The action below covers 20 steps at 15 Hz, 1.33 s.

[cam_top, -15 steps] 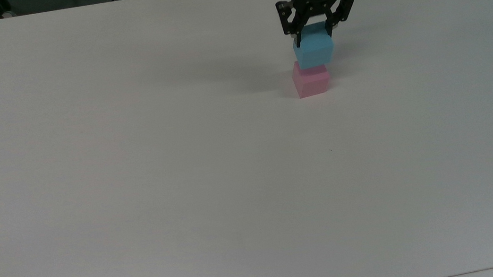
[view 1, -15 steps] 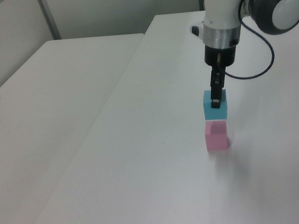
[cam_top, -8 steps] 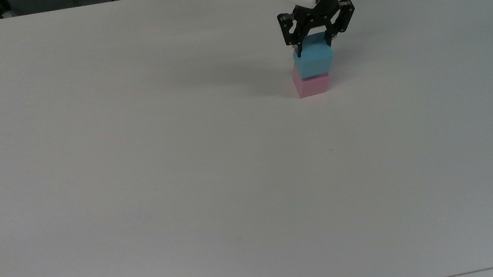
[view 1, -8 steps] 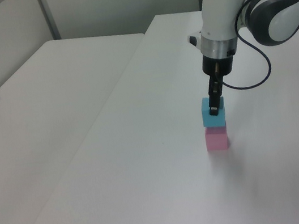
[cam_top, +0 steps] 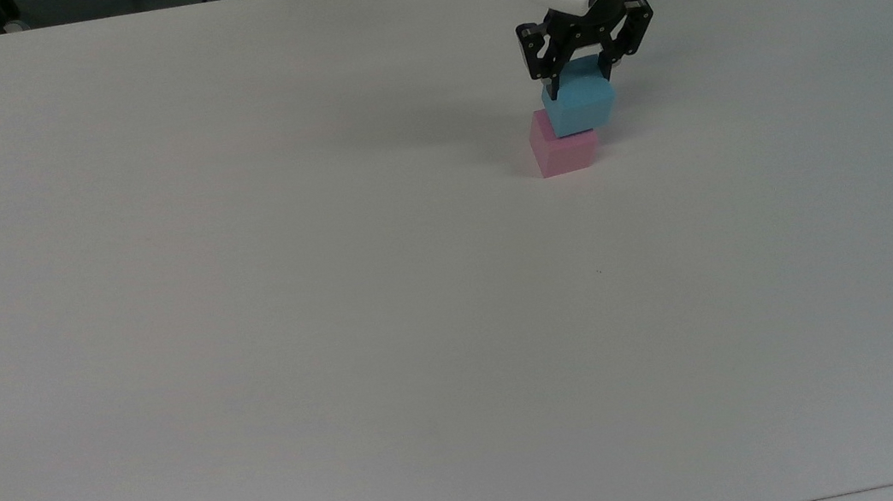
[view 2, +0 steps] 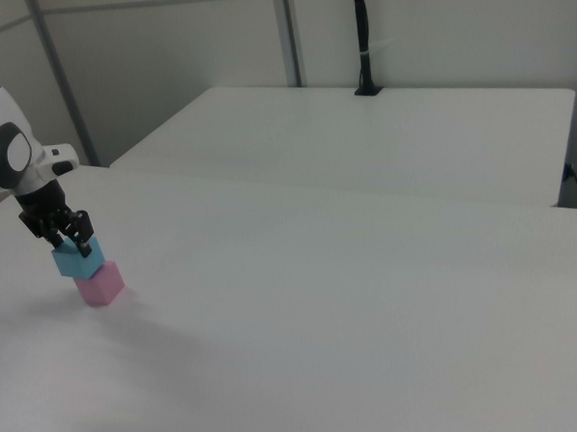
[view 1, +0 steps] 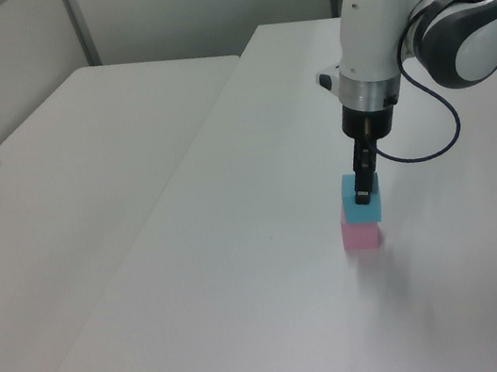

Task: Put blue cube on pink cube
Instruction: 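Lower the light-blue cube onto the top of the pink cube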

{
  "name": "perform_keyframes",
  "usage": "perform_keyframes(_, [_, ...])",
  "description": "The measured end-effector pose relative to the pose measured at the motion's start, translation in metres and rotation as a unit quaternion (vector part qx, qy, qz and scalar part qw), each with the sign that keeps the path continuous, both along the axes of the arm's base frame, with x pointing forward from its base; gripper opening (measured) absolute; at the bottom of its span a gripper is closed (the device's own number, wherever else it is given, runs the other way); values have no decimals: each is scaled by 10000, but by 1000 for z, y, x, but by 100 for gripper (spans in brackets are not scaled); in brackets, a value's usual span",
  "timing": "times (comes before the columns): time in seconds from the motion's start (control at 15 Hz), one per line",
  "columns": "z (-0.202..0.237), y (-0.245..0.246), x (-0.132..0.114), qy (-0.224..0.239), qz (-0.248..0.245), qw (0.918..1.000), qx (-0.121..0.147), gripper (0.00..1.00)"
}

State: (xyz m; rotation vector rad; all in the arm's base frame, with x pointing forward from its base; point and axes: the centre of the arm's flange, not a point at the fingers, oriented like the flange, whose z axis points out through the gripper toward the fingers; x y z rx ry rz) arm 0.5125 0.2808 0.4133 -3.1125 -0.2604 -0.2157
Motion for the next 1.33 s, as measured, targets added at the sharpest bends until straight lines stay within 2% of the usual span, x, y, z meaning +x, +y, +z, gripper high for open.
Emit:
perform_keyframes(0.33, [0,-4,2,-56,29,9999,-98,59])
perform_keyframes(0.73, [2,-4,4,-152,50,9998,-77,59])
perform_keyframes(0.93, [-3,-4,5,-128,47,9999,-88,62])
perform_keyframes(1.13, [-7,-6,7,-129,38,9998,-120,83])
perform_keyframes(1.2, [-7,-7,8,-134,21,9998,-119,83])
perform_keyframes(1.33, [-7,-9,9,-139,1,9998,-117,95])
